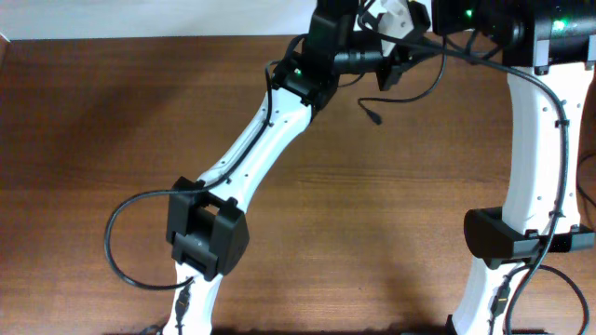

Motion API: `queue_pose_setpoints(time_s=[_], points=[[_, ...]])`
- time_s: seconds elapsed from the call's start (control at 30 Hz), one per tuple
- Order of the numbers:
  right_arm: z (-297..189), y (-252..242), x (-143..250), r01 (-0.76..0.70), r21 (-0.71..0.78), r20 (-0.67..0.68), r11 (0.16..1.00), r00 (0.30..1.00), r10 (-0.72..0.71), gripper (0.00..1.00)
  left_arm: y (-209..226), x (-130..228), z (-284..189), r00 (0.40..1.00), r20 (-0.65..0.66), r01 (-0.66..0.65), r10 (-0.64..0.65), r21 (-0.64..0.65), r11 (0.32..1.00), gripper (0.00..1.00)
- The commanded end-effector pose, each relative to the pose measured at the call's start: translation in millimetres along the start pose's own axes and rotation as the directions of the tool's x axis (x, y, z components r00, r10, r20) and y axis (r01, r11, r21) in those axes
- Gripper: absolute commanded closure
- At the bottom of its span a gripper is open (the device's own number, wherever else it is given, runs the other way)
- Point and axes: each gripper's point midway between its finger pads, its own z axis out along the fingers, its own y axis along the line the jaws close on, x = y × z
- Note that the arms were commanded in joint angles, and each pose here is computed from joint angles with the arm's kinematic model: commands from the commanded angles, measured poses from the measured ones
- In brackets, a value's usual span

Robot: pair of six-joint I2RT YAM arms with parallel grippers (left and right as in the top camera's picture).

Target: Untangle cables

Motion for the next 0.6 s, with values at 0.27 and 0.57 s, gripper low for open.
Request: queue_pose_setpoints(time_s=[0.27,0.57], points=[[-14,-23,-3,-0.034,0.026,0.027,0.999,0.999,0.034,0.96,13,-26,-36,0.994,0.1,0.028,-0.037,0.084,0.996,1.0],[-19,-18,-6,-0.041,0.006,0.038,0.999,0.998,0.04,0.96,5,-4,15,0.994,0.09,0.056,-0.057,0.02,0.998,0.91]])
